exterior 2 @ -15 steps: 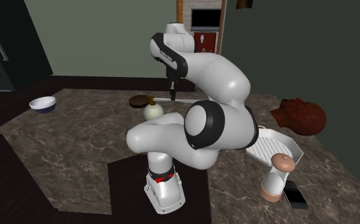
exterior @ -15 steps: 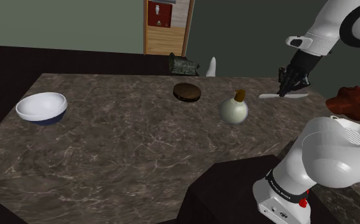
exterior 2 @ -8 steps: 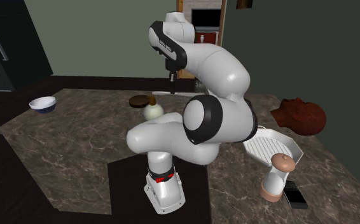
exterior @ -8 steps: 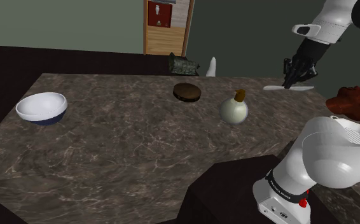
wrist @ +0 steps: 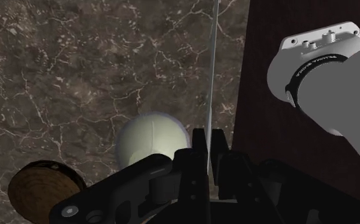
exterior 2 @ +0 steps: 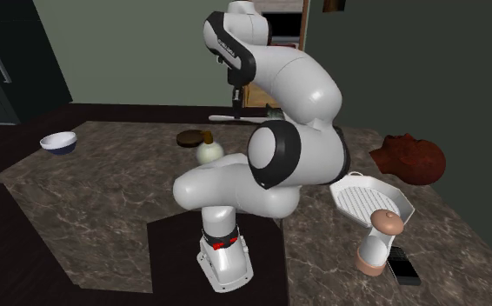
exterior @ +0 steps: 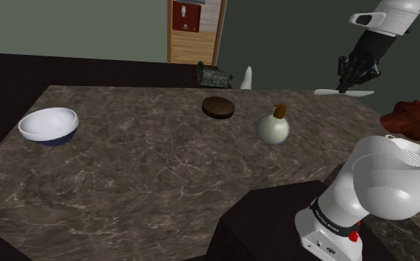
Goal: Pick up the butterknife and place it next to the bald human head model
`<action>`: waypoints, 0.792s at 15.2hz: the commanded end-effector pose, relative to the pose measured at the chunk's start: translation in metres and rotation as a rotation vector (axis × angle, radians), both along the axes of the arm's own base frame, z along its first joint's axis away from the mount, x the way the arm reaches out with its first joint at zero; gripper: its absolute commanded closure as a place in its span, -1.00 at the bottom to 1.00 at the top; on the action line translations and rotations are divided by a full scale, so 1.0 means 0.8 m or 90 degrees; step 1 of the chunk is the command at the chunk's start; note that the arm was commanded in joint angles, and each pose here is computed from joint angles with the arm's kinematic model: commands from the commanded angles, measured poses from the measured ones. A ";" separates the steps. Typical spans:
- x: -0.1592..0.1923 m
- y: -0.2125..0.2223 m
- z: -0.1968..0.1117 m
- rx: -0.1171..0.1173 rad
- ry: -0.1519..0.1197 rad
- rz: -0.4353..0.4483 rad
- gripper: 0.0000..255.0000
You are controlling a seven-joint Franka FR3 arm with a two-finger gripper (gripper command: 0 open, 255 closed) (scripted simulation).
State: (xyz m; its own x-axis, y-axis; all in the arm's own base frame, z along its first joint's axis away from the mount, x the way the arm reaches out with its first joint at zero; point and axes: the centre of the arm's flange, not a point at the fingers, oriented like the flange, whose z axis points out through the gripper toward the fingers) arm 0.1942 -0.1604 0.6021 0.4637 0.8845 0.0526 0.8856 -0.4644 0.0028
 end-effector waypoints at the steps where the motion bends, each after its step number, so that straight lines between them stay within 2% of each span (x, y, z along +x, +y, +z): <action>1: -0.004 -0.025 0.003 0.000 0.000 0.000 1.00; 12: -0.029 -0.204 0.003 0.000 0.000 0.000 1.00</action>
